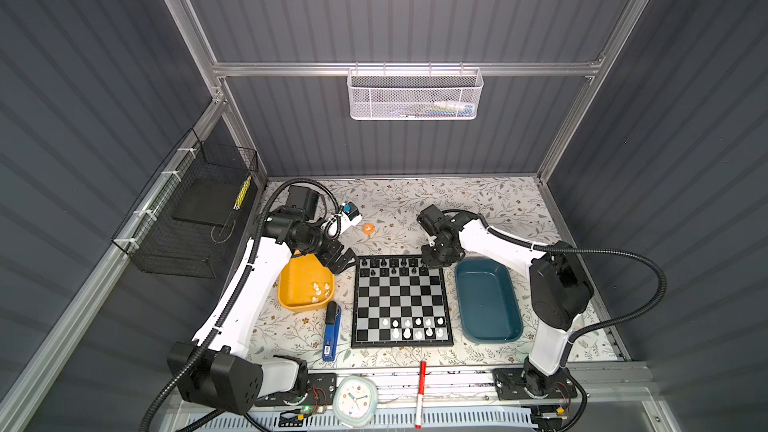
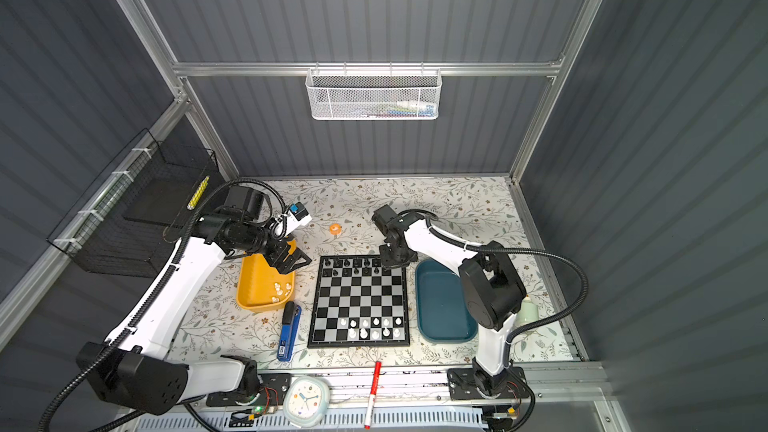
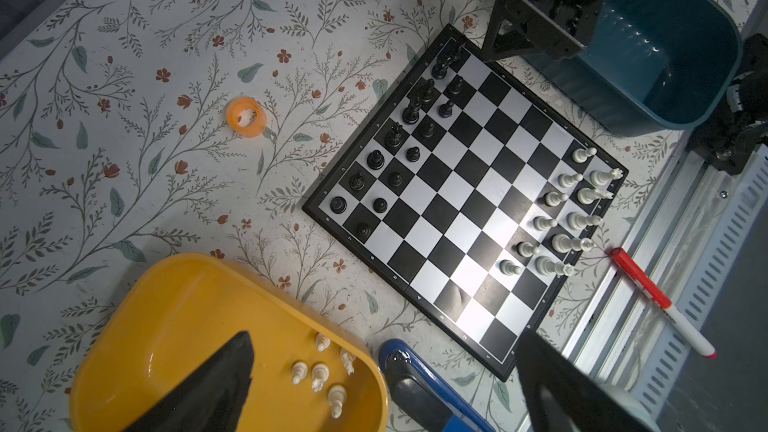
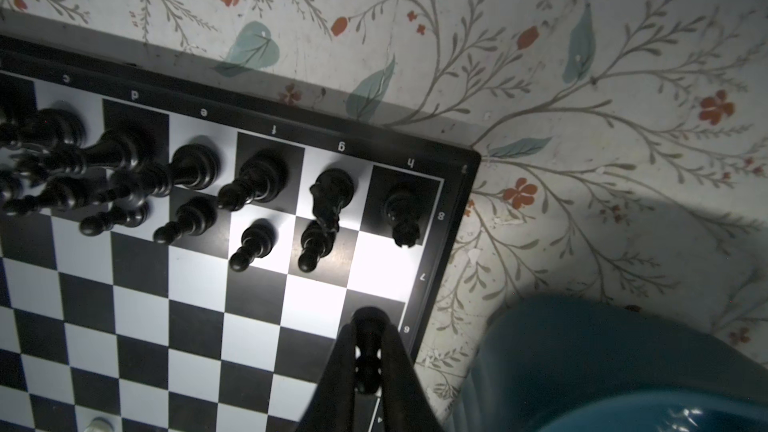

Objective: Set up the chess pieces on the board
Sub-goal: 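Carry the black piece with the right gripper over the board's back row, then lower the black piece onto the back-row square and open the right gripper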

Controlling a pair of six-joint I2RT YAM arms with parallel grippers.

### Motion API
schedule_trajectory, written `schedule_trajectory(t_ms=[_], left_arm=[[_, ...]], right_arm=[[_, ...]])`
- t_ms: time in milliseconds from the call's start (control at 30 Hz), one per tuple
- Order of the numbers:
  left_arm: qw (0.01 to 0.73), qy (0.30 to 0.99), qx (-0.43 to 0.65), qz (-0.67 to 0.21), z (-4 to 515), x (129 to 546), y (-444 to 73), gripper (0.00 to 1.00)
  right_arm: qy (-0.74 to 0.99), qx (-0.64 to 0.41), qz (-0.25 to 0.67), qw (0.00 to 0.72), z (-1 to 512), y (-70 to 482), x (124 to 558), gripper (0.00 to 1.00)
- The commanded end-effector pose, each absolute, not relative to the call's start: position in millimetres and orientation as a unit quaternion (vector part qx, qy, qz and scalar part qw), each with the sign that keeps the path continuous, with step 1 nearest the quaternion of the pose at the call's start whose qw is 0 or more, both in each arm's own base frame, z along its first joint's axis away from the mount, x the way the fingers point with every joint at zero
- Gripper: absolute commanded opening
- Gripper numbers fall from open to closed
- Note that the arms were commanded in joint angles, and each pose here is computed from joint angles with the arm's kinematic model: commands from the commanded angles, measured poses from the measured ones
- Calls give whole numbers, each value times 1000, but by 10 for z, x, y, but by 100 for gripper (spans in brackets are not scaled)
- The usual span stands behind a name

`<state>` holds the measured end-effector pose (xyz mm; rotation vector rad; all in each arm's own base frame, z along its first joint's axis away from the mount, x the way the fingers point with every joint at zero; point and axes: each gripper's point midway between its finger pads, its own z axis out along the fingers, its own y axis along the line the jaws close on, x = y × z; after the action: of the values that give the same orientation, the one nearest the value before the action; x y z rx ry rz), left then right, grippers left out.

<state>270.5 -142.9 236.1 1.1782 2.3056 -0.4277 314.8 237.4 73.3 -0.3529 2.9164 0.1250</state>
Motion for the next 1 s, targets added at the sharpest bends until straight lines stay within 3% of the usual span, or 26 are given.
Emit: schedule_trajectory(t_ms=[0, 967], left_arm=[[254, 847, 440, -154, 2388, 2633, -1410, 99], [254, 846, 441, -159, 2389, 2616, -1424, 100]], right_arm=[[988, -128, 27, 87, 623, 2330, 3099, 15], [989, -131, 16, 68, 299, 2347, 3148, 17]])
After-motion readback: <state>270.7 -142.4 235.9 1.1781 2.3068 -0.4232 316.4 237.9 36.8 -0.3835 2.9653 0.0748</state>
